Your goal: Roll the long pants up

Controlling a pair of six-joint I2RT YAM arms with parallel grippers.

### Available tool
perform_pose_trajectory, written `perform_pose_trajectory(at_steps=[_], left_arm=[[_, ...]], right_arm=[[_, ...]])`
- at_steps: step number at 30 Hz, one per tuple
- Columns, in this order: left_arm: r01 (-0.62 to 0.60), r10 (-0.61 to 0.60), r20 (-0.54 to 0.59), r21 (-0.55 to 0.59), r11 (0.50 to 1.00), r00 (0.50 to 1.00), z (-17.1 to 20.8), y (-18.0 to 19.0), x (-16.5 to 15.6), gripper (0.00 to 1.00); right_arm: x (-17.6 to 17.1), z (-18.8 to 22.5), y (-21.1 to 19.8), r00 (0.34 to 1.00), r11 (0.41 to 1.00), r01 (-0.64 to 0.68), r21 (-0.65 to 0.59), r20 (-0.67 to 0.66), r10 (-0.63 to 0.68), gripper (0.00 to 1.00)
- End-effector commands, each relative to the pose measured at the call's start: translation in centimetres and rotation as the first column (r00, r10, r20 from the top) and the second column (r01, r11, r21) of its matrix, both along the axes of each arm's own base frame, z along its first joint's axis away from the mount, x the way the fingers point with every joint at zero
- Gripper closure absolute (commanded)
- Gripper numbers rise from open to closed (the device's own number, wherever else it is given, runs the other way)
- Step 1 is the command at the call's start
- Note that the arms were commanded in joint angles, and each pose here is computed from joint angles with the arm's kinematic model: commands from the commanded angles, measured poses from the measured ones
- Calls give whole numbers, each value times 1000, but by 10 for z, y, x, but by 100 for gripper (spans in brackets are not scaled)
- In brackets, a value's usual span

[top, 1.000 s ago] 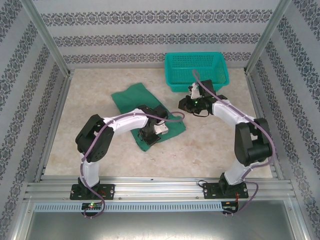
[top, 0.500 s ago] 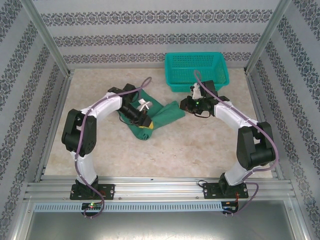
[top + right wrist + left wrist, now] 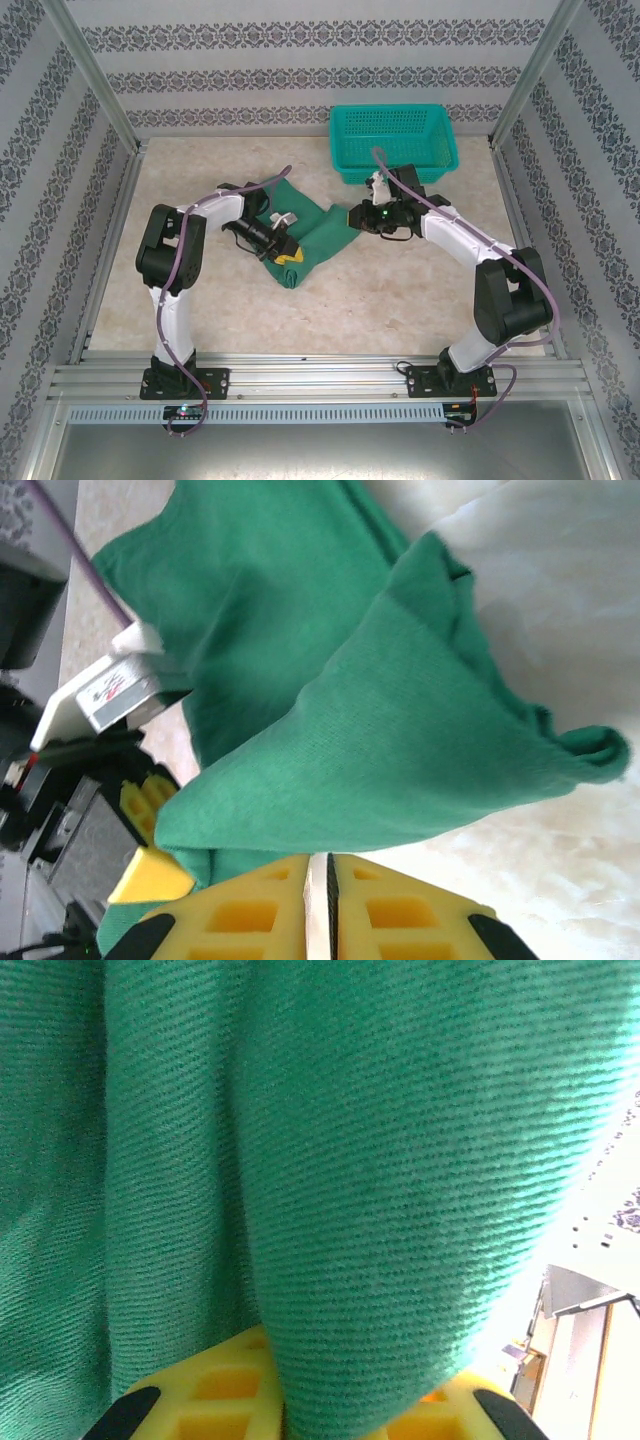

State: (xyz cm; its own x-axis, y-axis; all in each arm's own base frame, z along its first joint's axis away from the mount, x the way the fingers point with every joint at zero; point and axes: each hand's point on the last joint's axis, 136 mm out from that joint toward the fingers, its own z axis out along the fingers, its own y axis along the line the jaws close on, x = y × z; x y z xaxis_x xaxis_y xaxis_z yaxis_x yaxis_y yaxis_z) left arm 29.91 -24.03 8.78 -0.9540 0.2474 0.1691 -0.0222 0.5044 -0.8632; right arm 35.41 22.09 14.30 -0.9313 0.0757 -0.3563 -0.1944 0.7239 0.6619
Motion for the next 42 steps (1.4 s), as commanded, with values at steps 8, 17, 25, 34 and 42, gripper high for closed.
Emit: perform_pose_trajectory(at_steps=[8, 17, 25, 34, 42], left_arm=[[73, -65, -51, 185, 980, 997, -46, 21, 1, 82], [57, -321, 268, 682, 729, 908, -36, 91, 31, 69], [-208, -530, 579, 772, 601, 619, 33, 93, 31, 62], [-153, -824, 401, 916, 371, 401, -2, 50, -8, 0], [-167, -843, 421, 907, 386, 335, -8, 23, 2, 0]], right_arm=[[5, -19, 48, 990, 989, -137, 54, -33, 139, 84], [36, -85, 75, 976, 988, -129, 81, -167, 141, 88], [55, -110, 64, 972, 998, -57, 29, -226, 62, 92], [54, -114, 52, 967, 1000, -17, 23, -253, 22, 92], [49, -117, 52, 966, 999, -9, 31, -259, 17, 92]])
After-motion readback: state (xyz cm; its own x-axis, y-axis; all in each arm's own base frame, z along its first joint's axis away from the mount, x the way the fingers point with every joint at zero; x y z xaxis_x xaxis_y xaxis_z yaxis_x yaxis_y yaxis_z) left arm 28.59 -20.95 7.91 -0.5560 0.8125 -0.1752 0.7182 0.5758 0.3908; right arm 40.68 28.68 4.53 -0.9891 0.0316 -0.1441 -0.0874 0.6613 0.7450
